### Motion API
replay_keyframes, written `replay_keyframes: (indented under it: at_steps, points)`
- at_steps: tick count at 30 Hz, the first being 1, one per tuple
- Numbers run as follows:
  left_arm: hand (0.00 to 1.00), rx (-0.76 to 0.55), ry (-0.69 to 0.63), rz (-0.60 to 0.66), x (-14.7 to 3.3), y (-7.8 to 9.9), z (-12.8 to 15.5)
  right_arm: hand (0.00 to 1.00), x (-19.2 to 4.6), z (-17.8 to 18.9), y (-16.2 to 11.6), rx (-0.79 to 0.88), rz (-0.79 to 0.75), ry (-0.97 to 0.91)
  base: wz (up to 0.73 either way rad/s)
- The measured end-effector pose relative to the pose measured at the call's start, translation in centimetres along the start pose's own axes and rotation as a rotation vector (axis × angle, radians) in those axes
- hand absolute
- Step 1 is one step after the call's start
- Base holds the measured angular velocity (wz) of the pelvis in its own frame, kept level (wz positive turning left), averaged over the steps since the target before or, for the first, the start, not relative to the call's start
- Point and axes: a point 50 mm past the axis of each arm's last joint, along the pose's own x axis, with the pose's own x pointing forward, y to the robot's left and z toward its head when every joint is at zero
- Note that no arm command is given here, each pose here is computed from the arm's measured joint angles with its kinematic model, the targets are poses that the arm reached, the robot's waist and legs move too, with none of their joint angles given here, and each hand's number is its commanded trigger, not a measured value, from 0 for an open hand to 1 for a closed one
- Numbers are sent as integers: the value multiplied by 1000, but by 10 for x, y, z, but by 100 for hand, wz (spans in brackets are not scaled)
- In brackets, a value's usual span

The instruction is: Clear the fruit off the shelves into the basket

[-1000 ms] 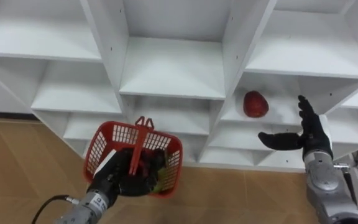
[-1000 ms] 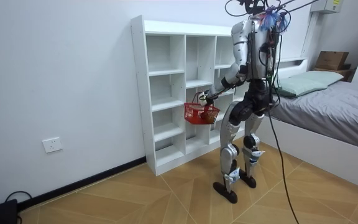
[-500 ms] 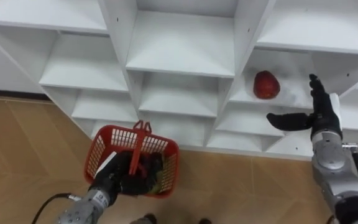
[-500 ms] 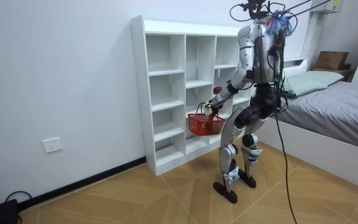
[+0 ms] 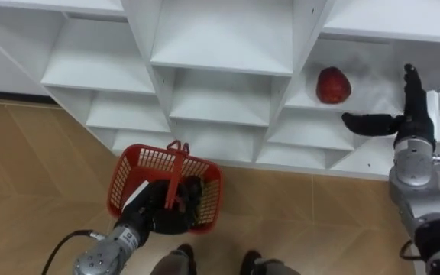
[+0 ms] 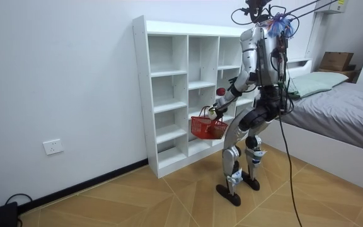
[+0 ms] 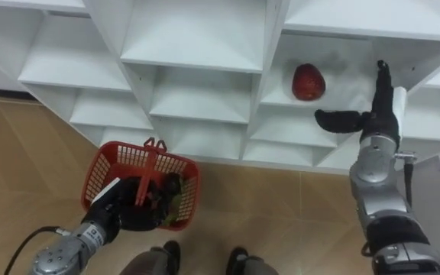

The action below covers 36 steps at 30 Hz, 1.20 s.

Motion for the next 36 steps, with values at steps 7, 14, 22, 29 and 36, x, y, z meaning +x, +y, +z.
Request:
replay_keyframes:
  at_steps: [7,14,22,29,36]
  points:
    - [100,13,11,-27,1,-6,-1,0,5,11,0,11,-18,-27,0]
    - [100,14,25,-43,3,-9,-2,0,6,16,2,-55,-4,-66,0]
    - [100,17,23,-31,4,-6,0,0,8,41,3,-16,-28,-165,1]
    - [100,32,58,-30,7,-6,-2,0,8,45,5,-42,-22,-181,0]
    - [100,26,86,-30,7,-9,-7,0,8,47,11,-64,2,-182,5]
